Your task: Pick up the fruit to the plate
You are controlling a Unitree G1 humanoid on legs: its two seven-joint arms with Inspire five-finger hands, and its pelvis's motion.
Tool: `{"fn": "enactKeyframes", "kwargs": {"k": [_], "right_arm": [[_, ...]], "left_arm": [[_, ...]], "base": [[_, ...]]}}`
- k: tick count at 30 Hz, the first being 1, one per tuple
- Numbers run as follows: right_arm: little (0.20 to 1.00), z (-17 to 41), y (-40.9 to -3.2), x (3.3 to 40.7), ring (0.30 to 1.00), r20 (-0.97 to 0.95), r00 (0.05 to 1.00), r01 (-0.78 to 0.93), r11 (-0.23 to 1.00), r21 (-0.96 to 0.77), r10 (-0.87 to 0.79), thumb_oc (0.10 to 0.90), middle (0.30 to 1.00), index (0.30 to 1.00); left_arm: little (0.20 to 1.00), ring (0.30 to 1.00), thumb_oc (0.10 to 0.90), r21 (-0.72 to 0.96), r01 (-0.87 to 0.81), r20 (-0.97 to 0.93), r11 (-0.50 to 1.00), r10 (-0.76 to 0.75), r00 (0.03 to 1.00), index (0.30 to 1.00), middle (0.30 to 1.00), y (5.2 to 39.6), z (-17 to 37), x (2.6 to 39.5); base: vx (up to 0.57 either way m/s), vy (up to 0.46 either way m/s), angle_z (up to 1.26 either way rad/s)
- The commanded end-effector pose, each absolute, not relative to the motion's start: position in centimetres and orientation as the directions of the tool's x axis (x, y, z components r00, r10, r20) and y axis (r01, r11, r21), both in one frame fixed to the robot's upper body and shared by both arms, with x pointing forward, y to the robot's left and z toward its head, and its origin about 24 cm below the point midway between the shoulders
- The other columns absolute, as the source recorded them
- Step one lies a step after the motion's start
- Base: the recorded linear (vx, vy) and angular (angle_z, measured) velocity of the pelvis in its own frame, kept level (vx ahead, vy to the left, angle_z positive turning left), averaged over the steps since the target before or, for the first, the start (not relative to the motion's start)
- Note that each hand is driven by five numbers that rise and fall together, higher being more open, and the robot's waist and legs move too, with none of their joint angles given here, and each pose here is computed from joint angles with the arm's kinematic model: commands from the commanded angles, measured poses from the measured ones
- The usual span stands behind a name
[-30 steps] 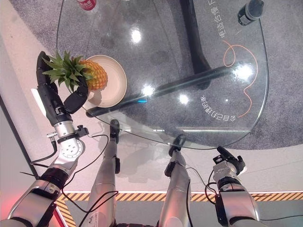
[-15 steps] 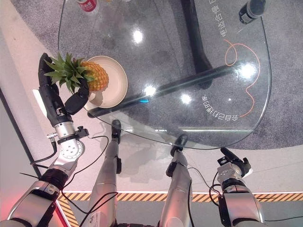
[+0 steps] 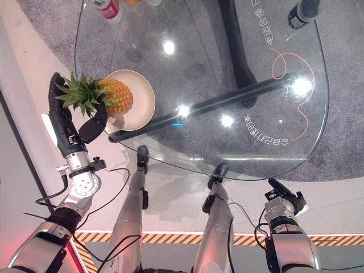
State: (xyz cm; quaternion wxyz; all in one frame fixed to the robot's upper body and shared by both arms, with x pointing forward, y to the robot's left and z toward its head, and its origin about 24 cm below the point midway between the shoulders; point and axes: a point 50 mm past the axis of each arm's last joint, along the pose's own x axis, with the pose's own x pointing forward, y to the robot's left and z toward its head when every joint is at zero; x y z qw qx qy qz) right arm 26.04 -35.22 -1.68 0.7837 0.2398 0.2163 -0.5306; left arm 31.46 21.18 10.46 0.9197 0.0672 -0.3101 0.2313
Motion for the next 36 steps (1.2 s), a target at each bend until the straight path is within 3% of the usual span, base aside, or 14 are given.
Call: {"fn": "enactKeyframes", "kwargs": {"k": [1,36], "right_arm": [[0.900,-0.6,-38.1,24.4,0.900,-0.554,0.271,0.961,0.249,0.116,-0.787,0.800,0.900,0.900],[0.900,-0.4,-38.7,24.1,0.900,-0.555,0.266,0.963,0.248,0.109,-0.789,0.800,0.900,0.900]], "left_arm": [[0.900,0.900,0.800,-0.002,-0.524,0.552,0.852,0.438,0.709,0.900,0.900,22.9,9.6,31.3],[0.900,0.900,0.800,0.051,-0.369,0.655,0.928,0.248,0.714,0.900,0.900,20.9,11.2,31.0]], "base": [[-0.01,-0.018,0.05],[0.00,-0.001,0.00]]}}
